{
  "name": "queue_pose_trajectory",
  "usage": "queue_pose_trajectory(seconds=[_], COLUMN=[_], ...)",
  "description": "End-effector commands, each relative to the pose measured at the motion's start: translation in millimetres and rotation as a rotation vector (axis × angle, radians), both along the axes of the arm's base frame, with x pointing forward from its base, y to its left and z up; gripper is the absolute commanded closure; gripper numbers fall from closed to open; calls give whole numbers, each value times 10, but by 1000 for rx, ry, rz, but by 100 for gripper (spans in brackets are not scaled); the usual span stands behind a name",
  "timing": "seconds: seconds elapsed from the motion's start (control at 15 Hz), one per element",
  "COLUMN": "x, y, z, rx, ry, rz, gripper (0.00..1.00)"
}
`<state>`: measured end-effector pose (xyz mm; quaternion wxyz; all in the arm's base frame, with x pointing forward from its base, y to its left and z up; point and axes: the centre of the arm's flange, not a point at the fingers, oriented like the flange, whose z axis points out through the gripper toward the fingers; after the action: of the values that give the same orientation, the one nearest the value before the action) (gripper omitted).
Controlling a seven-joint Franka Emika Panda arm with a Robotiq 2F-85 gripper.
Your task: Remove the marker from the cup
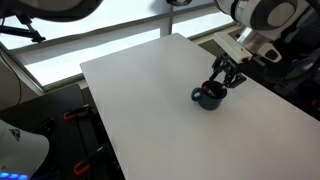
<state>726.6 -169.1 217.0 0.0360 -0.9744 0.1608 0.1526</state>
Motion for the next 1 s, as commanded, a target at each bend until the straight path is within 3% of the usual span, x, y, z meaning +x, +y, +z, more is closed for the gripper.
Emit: queue_pose_trajectory(seconds=[0.0, 0.27, 0.47, 0.93], x=[156, 125, 82, 15], y=[17, 1, -84, -230], z=[15, 27, 6, -193], rx=[54, 69, 77, 87], ry=[55, 98, 120, 155], rz=[19, 16, 3, -15], gripper=[38, 56, 46, 53])
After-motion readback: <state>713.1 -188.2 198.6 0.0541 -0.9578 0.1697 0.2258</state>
